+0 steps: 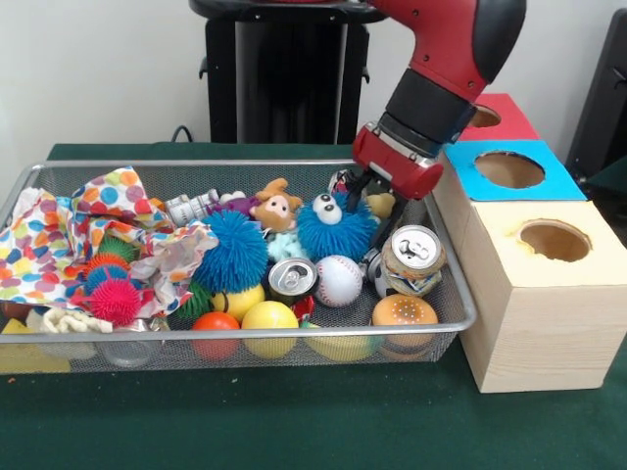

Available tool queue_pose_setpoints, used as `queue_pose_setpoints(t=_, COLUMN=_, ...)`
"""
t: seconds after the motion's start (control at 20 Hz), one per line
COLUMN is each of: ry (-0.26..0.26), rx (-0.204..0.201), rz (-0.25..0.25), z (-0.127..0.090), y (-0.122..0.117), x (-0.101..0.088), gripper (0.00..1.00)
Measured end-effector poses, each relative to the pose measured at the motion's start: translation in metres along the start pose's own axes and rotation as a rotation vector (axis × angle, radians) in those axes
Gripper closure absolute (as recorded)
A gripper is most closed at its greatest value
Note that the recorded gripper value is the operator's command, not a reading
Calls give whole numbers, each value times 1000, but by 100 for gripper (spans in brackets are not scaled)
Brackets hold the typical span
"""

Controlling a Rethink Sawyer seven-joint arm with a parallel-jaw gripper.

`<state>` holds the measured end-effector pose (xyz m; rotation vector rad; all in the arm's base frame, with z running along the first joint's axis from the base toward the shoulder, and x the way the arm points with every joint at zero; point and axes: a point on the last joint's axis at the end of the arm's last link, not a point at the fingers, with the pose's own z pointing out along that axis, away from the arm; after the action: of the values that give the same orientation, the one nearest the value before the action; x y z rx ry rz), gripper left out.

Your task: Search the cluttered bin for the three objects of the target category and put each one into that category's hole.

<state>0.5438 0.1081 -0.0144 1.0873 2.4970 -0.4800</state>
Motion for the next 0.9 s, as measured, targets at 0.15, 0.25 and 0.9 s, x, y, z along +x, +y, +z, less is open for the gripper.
queue_pose_setpoints(t=0.15, ry=0, rx=-16, rz=22, z=8, y=-6, x=-6, gripper=0)
queue_pose_setpoints(t=0.25, ry=-2, rx=-31, rz=30, z=14, y=-8, x=-10, gripper=0)
queue_pose_setpoints(t=0.9, ry=-82, rx=-114, rz=35, z=35, y=-20, x=-23, gripper=100)
